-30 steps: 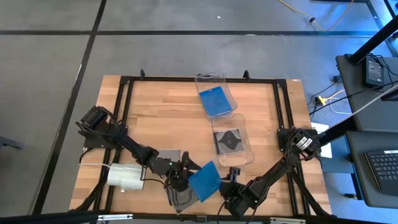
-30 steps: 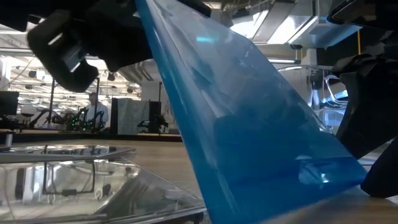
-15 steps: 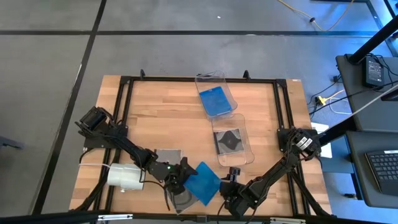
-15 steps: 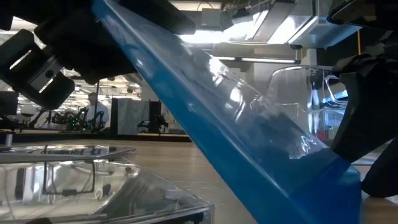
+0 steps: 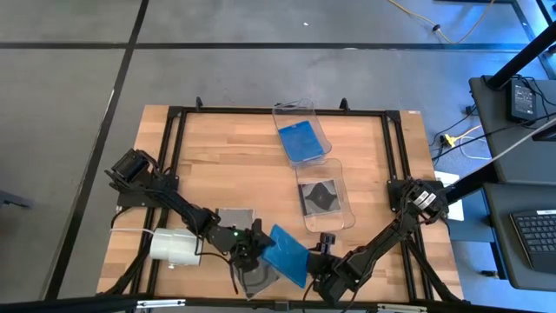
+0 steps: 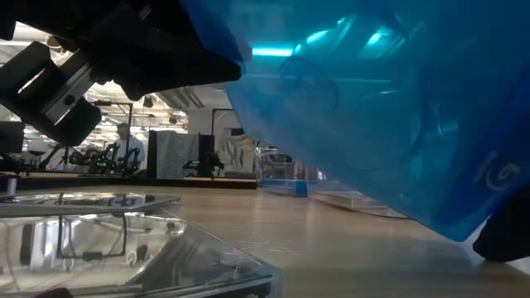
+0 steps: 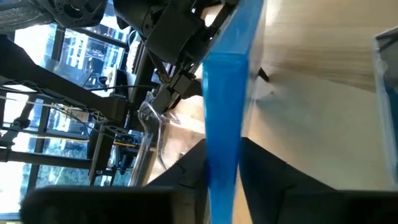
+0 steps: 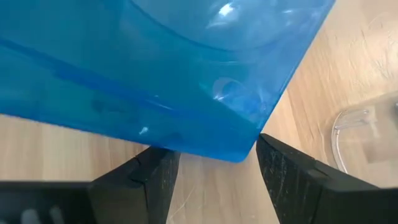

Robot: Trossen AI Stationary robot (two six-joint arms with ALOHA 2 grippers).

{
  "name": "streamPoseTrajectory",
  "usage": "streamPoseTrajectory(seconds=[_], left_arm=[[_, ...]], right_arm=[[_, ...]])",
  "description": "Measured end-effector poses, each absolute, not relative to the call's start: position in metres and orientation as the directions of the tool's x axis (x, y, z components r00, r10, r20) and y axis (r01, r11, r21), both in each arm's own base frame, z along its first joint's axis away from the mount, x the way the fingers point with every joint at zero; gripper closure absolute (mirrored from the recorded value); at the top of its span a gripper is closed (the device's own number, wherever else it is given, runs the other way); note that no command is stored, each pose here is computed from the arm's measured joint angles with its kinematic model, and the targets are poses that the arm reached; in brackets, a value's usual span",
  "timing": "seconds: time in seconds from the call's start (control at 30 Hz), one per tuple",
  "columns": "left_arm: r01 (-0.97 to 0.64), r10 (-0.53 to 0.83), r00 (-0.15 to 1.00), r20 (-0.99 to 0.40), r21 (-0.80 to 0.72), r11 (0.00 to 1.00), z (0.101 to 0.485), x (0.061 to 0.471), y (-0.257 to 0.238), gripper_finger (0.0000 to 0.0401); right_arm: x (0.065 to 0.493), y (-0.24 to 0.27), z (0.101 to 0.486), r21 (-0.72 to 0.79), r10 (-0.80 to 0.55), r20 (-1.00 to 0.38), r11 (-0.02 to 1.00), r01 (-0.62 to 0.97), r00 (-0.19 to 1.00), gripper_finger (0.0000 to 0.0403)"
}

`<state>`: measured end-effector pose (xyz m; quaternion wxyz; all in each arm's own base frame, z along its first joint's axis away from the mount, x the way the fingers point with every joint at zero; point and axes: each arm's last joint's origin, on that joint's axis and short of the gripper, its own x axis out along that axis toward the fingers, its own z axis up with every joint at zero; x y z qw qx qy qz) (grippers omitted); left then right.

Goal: Pick & place jewel cases by type
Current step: Put the blue CD case into the top transparent bin

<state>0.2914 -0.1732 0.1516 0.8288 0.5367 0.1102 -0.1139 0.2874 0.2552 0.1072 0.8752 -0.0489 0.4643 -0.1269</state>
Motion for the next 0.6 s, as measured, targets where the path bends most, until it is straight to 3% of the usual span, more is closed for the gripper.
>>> streamPoseTrajectory(seconds=[0.3,0.6], left_arm=[[0.304,-0.064,0.950,-0.305,0.862,0.406,0.152,0.291,-0.174,0.0365],[0.175,-0.008,0.976,-0.219,0.754,0.633,0.162,0.290,-0.177,0.0365]], right_arm=[[0.286,0.261,0.138,-0.277,-0.333,-0.783,0.943,0.185,0.526,0.0186],[0.282,0.272,0.183,-0.280,-0.372,-0.780,0.927,0.252,0.503,0.0186]])
